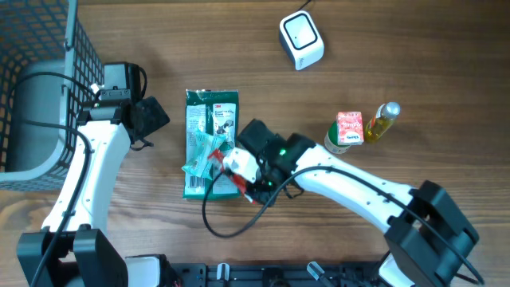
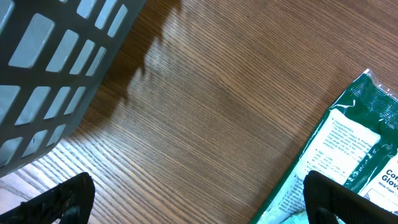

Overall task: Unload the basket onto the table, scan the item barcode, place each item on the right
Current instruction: 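Drag the stick snack down off the gloves packet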

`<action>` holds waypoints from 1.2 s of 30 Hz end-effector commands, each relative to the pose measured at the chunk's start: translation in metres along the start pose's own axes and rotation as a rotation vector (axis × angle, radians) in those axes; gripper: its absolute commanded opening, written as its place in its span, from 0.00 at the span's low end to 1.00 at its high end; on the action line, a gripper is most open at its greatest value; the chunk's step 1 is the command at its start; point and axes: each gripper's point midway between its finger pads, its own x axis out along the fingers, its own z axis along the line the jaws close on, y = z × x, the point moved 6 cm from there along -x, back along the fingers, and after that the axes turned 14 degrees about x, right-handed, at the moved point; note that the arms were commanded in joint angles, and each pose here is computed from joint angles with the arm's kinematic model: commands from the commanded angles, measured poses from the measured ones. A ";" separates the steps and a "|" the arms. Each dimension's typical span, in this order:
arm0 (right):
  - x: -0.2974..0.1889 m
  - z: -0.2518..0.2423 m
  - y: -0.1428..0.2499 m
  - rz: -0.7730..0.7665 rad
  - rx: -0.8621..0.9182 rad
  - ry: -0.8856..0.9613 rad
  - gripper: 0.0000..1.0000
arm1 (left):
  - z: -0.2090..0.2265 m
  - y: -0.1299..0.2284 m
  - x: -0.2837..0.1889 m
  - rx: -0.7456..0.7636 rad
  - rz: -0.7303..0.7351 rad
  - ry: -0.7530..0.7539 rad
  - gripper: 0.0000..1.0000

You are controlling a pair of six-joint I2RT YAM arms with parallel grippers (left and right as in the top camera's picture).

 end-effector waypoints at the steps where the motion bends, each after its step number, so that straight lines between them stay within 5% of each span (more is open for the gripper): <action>1: 0.021 0.004 0.012 0.033 -0.107 -0.046 0.04 | 0.001 -0.001 0.001 -0.013 0.002 -0.004 1.00; 3: 0.027 0.000 0.013 0.033 -0.105 -0.030 0.05 | 0.001 -0.001 0.001 -0.013 0.002 -0.004 1.00; 7: 0.030 -0.002 0.010 0.017 -0.110 -0.019 0.45 | 0.001 -0.001 0.001 -0.012 0.002 -0.004 1.00; 12: 0.021 0.000 -0.002 -0.022 0.034 -0.015 0.53 | 0.001 -0.001 0.001 -0.012 0.002 -0.004 1.00; 17: 0.023 -0.008 0.014 0.042 0.184 0.054 0.43 | 0.001 -0.001 0.001 -0.013 0.002 -0.004 1.00; 36: 0.043 -0.005 0.040 0.090 0.143 0.055 0.45 | 0.001 -0.001 0.001 -0.012 0.002 -0.004 1.00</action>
